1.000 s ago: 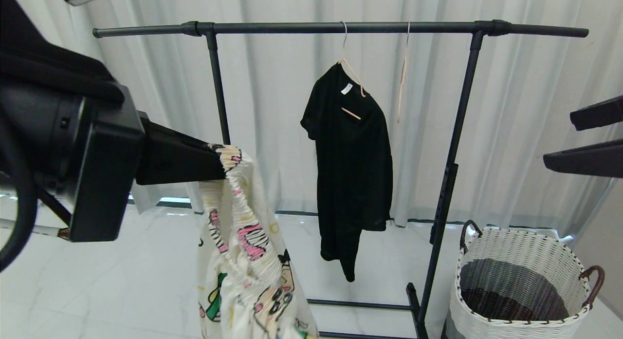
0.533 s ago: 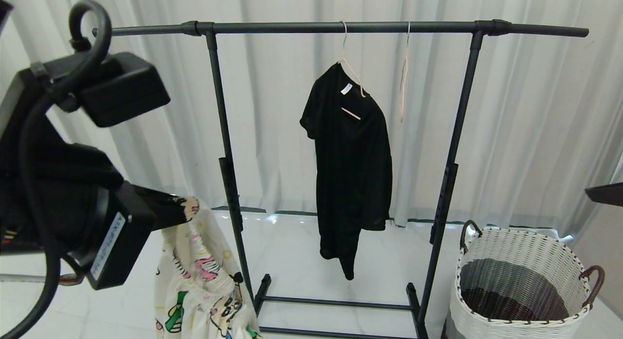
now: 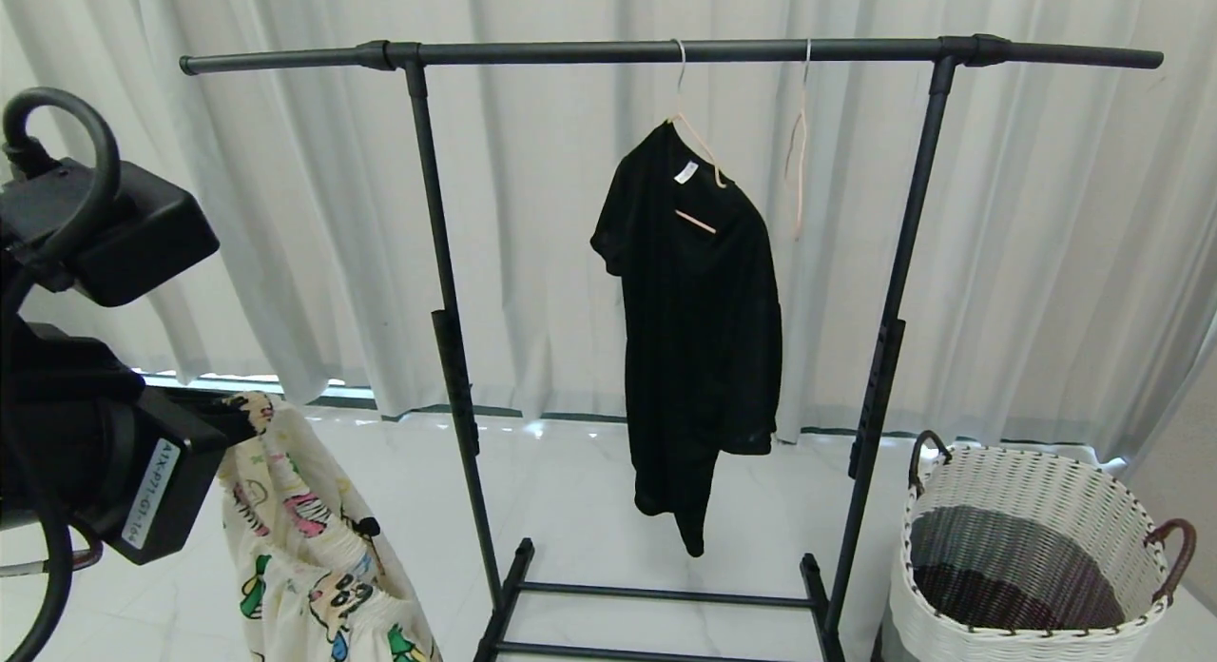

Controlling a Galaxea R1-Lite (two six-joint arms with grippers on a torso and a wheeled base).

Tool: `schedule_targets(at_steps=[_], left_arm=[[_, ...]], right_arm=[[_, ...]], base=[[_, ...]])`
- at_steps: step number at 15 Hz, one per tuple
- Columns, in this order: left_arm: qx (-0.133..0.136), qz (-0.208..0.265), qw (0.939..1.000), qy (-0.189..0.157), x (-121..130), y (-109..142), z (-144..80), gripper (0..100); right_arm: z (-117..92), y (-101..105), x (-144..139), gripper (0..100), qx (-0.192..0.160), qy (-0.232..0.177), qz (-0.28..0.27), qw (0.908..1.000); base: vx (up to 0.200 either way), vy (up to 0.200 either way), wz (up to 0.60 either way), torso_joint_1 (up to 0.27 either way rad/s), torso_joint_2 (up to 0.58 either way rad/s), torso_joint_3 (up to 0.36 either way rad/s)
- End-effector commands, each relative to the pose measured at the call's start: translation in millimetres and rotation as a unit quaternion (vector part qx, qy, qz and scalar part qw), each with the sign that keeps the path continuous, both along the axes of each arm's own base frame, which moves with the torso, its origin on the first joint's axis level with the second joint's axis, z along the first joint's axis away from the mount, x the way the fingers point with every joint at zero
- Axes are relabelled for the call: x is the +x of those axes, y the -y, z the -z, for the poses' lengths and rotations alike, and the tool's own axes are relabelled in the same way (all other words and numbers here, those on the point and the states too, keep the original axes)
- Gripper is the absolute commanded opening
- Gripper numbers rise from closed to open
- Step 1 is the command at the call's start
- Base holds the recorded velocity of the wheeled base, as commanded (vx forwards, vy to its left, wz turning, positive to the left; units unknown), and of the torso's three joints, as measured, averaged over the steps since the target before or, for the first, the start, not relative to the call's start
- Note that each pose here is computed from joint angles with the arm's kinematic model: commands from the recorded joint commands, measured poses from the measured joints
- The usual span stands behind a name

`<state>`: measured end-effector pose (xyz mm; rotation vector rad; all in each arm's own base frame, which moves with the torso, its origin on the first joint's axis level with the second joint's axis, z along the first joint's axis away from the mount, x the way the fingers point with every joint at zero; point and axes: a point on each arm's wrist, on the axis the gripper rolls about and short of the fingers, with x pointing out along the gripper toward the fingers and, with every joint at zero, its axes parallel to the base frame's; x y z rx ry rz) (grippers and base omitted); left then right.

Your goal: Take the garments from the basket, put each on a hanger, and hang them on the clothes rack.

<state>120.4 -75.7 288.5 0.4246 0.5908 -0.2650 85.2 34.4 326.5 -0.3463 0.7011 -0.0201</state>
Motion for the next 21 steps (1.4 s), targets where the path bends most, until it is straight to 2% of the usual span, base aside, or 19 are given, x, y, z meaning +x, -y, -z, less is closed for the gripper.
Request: schedule_targets(at_steps=[1, 6, 8, 10, 13, 21], left_arm=[[0.0, -0.001, 1.0, 0.0, -0.3, -0.5, 0.1, 0], [0.001, -0.003, 1.0, -0.002, 0.3, -0.6, 1.1, 0], [0.001, -0.004, 1.0, -0.003, 1.4, -0.4, 5.6, 0], [-0.01, -0.003, 0.9998, 0.015, 5.6, 2.6, 8.6, 0], [-0.006, -0.002, 0.9999, 0.014, 6.5, 3.2, 12.9, 0], [-0.006, -0.002, 0.9999, 0.015, 5.4, 2.5, 13.0, 0]], right_arm=[[5.5, 3.3, -2.0, 100, -0.001, -0.001, 0.012, 0.9999], [15.9, 2.7, 17.0, 100, 0.02, 0.037, 0.05, 0.9978], [21.3, 3.0, 25.6, 100, 0.028, 0.057, 0.065, 0.9959], [23.1, 3.8, 32.4, 100, 0.038, 0.078, 0.077, 0.9933], [20.5, 3.3, 34.9, 100, 0.048, 0.092, 0.075, 0.9918], [14.2, -1.2, 45.2, 100, 0.079, 0.127, 0.06, 0.987]], base=[[0.0, 0.2, 0.0, 0.007, 0.0, 0.002], [0.0, 0.2, 0.0, 0.001, 0.0, 0.004], [0.0, 0.0, 0.0, 0.0, 0.0, 0.0], [0.0, 0.0, 0.0, 0.0, 0.0, 0.0], [0.0, 0.0, 0.0, 0.04, -0.15, -0.15], [0.0, 0.0, 0.0, 0.173, -0.46, -0.281]])
